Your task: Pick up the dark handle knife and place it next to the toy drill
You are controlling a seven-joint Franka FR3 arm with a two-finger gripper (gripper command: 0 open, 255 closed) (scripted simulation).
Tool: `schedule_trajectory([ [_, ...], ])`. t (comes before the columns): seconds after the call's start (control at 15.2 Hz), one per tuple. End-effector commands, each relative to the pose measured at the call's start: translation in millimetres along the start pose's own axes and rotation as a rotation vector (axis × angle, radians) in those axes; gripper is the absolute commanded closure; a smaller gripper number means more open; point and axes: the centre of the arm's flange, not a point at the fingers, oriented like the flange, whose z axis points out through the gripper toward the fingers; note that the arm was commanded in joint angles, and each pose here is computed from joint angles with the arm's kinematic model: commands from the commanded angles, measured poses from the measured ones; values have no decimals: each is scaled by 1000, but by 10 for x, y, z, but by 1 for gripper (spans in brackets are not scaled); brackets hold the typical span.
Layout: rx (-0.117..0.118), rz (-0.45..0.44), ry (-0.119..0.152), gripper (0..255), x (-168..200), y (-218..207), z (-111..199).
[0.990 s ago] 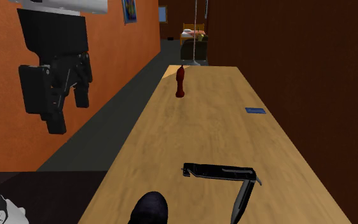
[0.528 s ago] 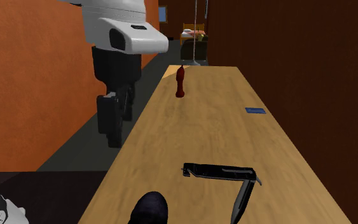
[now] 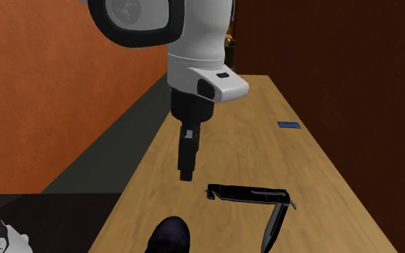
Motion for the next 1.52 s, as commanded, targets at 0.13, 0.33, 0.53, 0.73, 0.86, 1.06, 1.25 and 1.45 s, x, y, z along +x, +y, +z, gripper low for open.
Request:
schedule_trajectory([
  [0.13,13,29,6,0,467,-85,224],
  [0.33,22,50,10,0,806,-159,395],
  [0.53,31,71,14,0,1148,-228,564],
  [0.73,36,82,16,0,1318,-262,700],
  [0.86,36,82,16,0,1320,-266,805],
  [1.06,36,82,16,0,1323,-272,964],
  [1.25,36,82,16,0,1324,-275,1047],
  [1.45,36,82,16,0,1324,-275,1047],
])
